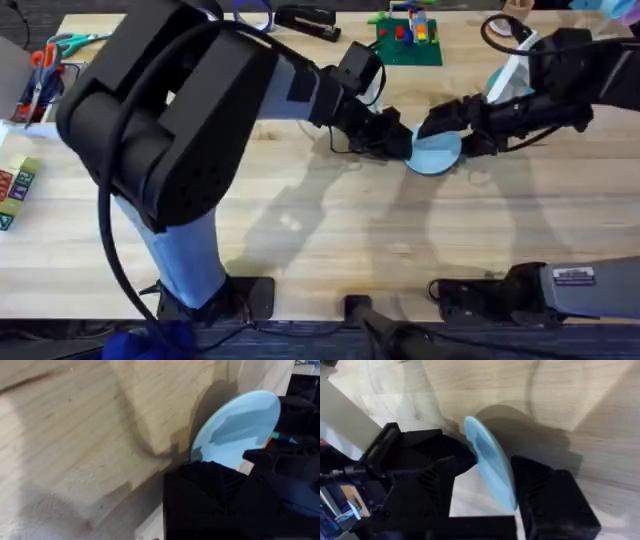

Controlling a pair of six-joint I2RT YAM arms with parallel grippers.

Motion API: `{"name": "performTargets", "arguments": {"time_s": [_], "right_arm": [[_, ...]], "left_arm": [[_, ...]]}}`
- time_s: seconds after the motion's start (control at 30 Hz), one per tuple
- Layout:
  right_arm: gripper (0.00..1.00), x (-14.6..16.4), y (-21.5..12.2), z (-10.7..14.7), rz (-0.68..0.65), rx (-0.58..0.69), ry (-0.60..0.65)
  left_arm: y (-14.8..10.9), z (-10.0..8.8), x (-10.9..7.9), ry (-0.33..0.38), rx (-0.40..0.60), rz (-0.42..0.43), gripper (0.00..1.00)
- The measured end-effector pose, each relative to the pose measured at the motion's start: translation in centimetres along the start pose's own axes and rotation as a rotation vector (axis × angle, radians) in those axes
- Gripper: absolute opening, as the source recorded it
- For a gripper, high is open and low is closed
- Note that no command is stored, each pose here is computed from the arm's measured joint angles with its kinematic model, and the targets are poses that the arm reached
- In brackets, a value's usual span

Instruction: Pick up the plates from the table one by one and place each into a slot on the dish rack.

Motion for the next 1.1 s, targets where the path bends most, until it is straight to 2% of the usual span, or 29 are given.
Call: {"name": "performTargets", "arguments": {"time_s": [0.1, 0.13, 0.27, 0.33, 0.37, 1.1], "right_arm": [[0.576, -0.07, 0.0, 0.0, 0.006, 0.0, 0.0], [0.457, -0.14, 0.0, -0.02, 0.013, -0.001, 0.0], [0.254, -0.17, -0.01, -0.04, 0.016, -0.002, -0.002], [0.084, -0.04, -0.03, -0.04, 0.002, -0.002, -0.004], [0.053, 0.03, -0.11, -0.06, -0.004, -0.004, -0.008], [0.039, 0.04, -0.16, 0.16, -0.002, 0.006, -0.003]], "left_arm": [[0.0, 0.0, 0.0, 0.0, 0.0, 0.0, 0.039], [0.0, 0.0, 0.0, 0.0, 0.0, 0.0, 0.04], [-0.01, 0.01, 0.01, -0.001, 0.001, 0.0, 0.039], [-0.11, -0.04, -0.01, -0.003, 0.002, 0.005, 0.039], [-0.25, -0.15, 0.0, -0.005, 0.001, 0.009, 0.039], [-0.63, -0.67, -0.14, -0.016, -0.001, 0.01, 0.038]]}}
Point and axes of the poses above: each hand's point on the last joint's axis, 136 mm out from that joint toward the fingers, its own y axis out along the fingers, its own x axis along the line the jaws close on, z = x × y, the point moved 6 cm from there along -y, back along the fingers, and after that the axes turned 9 degrees about -y, right-handed, at the moved point
